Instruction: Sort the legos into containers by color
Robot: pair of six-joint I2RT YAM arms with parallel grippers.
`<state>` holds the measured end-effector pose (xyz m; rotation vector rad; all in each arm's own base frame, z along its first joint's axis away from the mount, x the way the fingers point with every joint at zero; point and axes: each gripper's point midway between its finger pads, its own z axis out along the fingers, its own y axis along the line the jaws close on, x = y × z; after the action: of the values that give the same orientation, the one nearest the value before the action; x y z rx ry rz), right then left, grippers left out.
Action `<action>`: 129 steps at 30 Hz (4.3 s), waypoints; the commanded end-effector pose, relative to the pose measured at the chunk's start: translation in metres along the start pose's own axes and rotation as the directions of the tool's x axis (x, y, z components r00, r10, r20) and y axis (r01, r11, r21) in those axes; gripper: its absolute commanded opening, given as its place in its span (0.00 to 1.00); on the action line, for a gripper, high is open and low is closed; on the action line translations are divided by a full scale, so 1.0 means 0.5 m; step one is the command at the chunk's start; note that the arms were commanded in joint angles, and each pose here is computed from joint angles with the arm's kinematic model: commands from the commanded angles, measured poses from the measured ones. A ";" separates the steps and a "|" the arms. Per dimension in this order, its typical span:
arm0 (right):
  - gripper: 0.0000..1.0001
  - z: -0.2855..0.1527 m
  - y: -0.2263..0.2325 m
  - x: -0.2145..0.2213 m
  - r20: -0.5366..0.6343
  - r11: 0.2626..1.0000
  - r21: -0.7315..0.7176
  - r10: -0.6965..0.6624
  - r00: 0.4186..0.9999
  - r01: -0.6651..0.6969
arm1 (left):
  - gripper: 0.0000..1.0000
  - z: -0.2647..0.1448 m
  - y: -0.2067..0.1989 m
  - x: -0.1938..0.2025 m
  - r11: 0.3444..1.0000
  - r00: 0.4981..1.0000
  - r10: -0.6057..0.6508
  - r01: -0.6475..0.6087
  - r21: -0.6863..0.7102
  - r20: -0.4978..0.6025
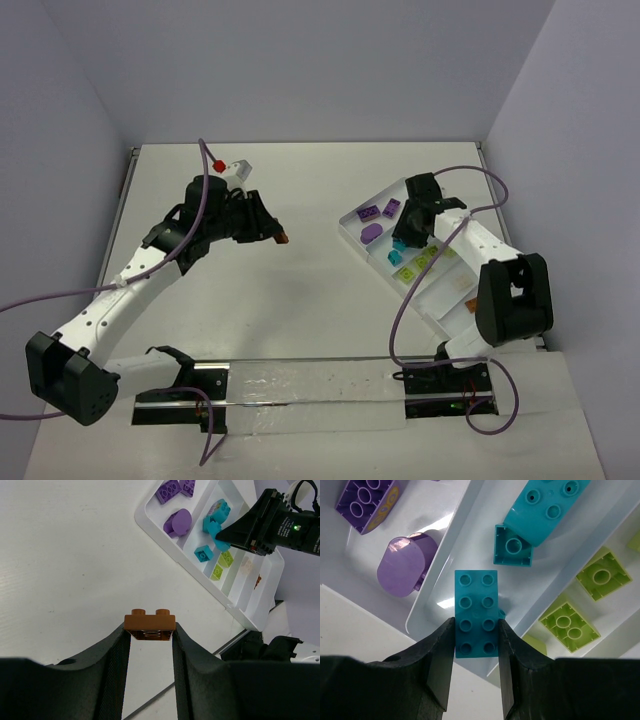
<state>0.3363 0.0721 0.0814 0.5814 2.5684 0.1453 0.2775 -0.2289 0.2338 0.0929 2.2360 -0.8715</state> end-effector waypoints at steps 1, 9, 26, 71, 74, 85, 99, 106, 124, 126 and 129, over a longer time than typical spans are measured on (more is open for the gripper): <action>0.12 0.011 0.015 -0.019 0.029 1.000 -0.020 0.012 0.999 -0.012 | 0.00 -0.012 -0.043 -0.044 0.997 0.997 0.049 -0.052 0.057 0.053; 0.52 0.015 0.031 -0.028 0.020 0.999 -0.038 0.006 1.000 -0.006 | 0.00 -0.005 -0.042 -0.045 0.997 0.998 0.051 -0.053 0.049 0.041; 0.58 -0.198 0.103 -0.047 0.215 0.918 -0.380 -0.029 0.976 0.111 | 0.00 0.089 -0.155 -0.011 0.962 0.992 0.105 -0.085 0.261 -0.065; 0.00 -0.367 0.385 0.073 0.533 0.631 -0.519 -0.288 0.795 0.577 | 0.00 0.064 -0.211 -0.038 0.948 0.989 -0.032 0.075 0.309 -0.142; 0.00 -0.359 0.368 0.065 0.531 0.671 -0.490 -0.277 0.801 0.557 | 0.38 0.066 -0.210 -0.035 0.947 0.989 -0.024 0.069 0.313 -0.145; 0.00 -0.319 0.310 0.043 0.492 0.800 -0.355 -0.281 0.824 0.484 | 0.99 0.074 -0.202 -0.050 0.958 0.994 -0.006 0.038 0.285 -0.112; 0.00 -0.225 -0.169 -0.022 0.349 0.955 0.161 0.180 0.920 -0.248 | 0.99 0.069 -0.011 -0.016 0.995 0.998 -0.004 -0.002 -0.097 -0.066; 0.00 -0.237 -0.325 0.024 0.441 0.784 0.244 0.434 0.786 -0.571 | 0.99 0.067 0.049 0.000 0.982 0.994 0.018 -0.039 -0.183 -0.112; 0.00 -0.213 -0.511 0.037 0.567 0.506 0.351 0.555 0.609 -0.788 | 0.99 0.084 0.091 0.019 0.982 0.983 -0.033 -0.001 -0.189 -0.182; 0.02 -0.206 -0.525 0.051 0.571 0.486 0.378 0.548 0.612 -0.788 | 0.99 0.080 0.098 0.013 0.978 0.984 -0.021 -0.017 -0.209 -0.176; 0.20 -0.200 -0.523 0.037 0.581 0.504 0.345 0.548 0.602 -0.792 | 0.99 0.072 0.097 0.008 0.976 0.985 -0.005 -0.032 -0.214 -0.174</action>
<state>0.1621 -0.1412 0.0976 1.7190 1.8721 -0.4813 0.3087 -0.2189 0.1757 0.0490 2.4971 -0.6564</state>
